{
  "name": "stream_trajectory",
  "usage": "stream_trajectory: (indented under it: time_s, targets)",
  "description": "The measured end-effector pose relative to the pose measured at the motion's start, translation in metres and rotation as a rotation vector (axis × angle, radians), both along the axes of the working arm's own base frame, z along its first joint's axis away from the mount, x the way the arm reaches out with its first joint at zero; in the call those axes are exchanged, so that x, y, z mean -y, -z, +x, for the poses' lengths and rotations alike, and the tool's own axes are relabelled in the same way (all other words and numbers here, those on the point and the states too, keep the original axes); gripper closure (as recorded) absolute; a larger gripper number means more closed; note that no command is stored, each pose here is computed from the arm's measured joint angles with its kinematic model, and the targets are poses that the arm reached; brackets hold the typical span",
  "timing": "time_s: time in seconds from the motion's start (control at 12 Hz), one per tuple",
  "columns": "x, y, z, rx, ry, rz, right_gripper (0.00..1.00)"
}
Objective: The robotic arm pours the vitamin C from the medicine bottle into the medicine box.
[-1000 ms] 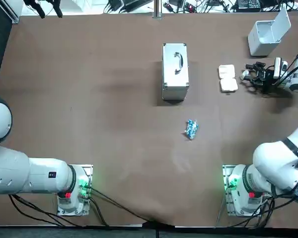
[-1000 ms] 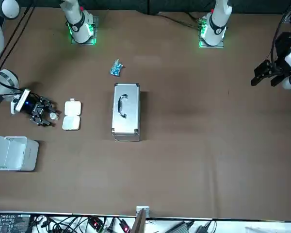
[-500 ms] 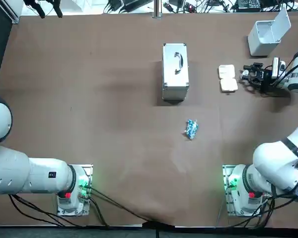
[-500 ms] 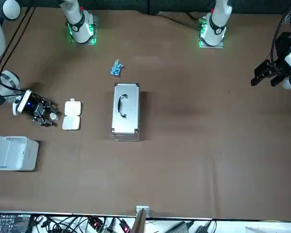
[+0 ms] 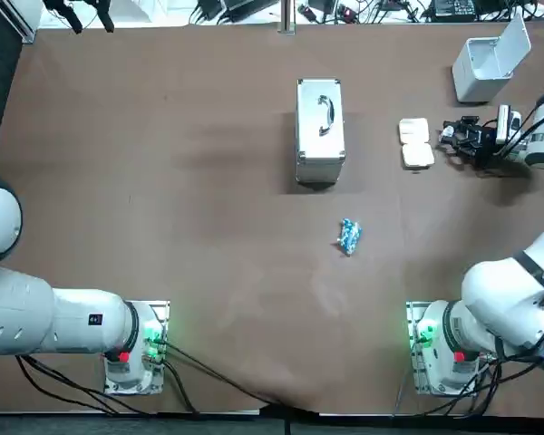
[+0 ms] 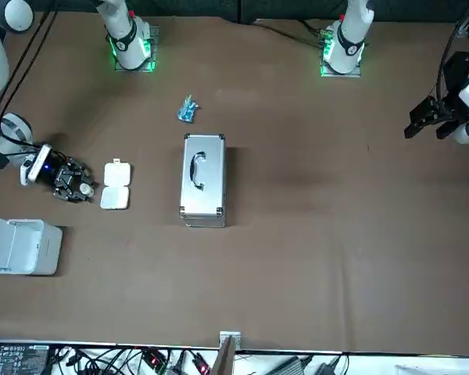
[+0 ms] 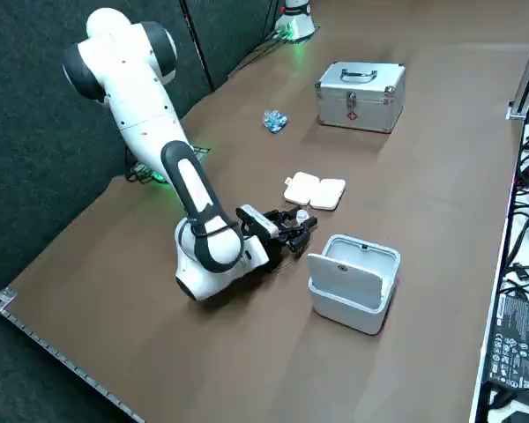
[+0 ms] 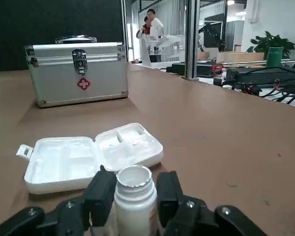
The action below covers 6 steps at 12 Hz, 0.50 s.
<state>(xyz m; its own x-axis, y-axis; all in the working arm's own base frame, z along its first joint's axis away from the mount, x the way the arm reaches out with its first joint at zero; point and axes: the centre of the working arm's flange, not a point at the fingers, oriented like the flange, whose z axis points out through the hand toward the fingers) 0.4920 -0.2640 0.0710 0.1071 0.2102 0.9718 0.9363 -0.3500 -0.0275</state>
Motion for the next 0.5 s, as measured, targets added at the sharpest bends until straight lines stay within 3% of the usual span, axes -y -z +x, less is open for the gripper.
stream_trajectory:
  time_s: [0.5]
  targets:
    - [-0.0002,0.0,0.0002,0.0,-0.002,-0.002,0.55]
